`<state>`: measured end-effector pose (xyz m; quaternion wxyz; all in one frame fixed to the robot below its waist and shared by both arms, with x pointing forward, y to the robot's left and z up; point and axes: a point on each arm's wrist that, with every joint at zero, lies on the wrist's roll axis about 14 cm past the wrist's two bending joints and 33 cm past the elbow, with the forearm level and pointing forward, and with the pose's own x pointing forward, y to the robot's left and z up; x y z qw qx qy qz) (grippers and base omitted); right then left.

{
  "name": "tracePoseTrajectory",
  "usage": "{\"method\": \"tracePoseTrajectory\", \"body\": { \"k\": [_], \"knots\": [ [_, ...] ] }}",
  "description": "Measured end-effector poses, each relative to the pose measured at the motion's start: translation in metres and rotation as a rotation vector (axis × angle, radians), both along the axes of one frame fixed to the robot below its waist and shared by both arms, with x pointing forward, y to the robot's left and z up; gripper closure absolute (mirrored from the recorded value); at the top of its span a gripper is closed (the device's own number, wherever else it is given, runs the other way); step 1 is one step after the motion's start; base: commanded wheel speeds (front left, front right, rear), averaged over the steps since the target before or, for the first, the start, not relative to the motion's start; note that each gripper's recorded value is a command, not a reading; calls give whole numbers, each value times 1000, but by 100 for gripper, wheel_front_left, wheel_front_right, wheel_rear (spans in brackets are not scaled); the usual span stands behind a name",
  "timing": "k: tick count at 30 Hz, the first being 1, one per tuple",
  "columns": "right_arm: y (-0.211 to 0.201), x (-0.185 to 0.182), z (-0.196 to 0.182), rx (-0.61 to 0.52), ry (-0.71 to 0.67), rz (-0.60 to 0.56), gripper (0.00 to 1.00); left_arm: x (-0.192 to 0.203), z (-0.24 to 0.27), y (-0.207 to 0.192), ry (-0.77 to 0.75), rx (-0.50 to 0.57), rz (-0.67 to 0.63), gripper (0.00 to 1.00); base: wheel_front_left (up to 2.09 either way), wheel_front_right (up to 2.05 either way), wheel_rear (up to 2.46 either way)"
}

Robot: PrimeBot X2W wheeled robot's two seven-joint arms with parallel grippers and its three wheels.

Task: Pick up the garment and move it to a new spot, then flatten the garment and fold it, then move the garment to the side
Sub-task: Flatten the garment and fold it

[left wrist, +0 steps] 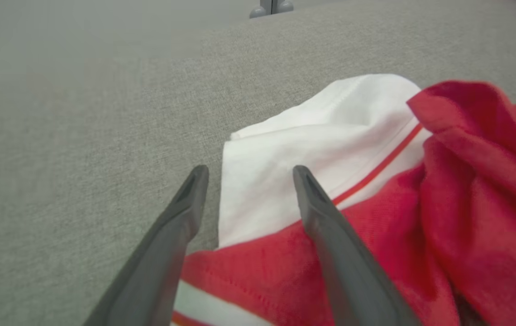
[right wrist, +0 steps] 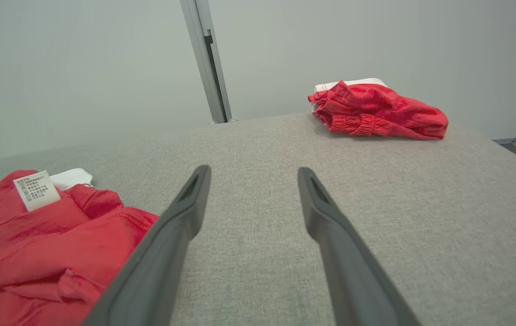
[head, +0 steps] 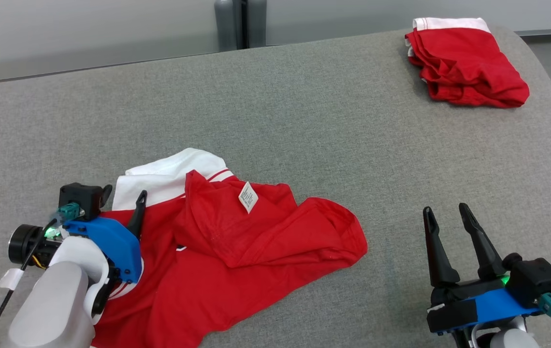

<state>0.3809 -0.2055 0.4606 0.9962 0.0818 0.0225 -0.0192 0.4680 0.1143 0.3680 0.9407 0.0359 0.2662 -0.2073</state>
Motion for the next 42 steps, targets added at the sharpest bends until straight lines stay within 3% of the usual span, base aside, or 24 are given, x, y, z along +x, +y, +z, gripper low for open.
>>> {"method": "tracePoseTrajectory", "body": {
  "k": [7, 8, 9, 10, 11, 15, 26, 34, 35, 36, 37, 42],
  "knots": [
    [-3, 1, -1, -7, 4, -8, 0, -2, -20, -6, 68, 15, -19, 0, 0, 0, 0],
    [-4, 1, -1, -8, 5, -9, 0, -2, -21, -7, 73, 12, -19, 22, 0, 0, 0],
    [-4, 1, -1, -9, 5, -10, 0, -1, -22, -8, 73, 11, -21, 56, 0, 0, 0],
    [-4, 1, -2, -9, 6, -11, 0, -1, -23, -10, 76, 13, -25, 56, 0, 0, 0],
    [-4, 1, -2, -10, 7, -11, 0, 0, -23, -11, 75, 14, -28, 100, 0, 0, 0],
    [-4, 1, -4, -13, 12, -9, 0, 14, -13, -14, 30, -7, -26, 100, 0, 0, 0],
    [-13, 7, -4, -31, 12, -32, 0, 98, 62, -1, -268, -76, 59, 100, 0, 0, 0],
    [-19, 7, -11, -37, 33, -48, 0, 114, 56, 10, -288, -51, 100, 100, 0, 0, 0],
    [-19, 7, -11, -36, 35, -46, 0, 114, 55, 12, -287, -48, 104, 74, 0, 0, 0],
    [-18, 8, -12, -36, 36, -44, 0, 114, 53, 13, -285, -45, 107, 33, 0, 0, 0],
    [-17, 8, -12, -35, 36, -42, 0, 113, 52, 13, -284, -43, 110, 0, 0, 0, 0],
    [-11, 10, -8, -28, 22, -24, 0, 111, 71, 21, -341, -48, 128, 0, 0, 0, 0]
  ]
}}
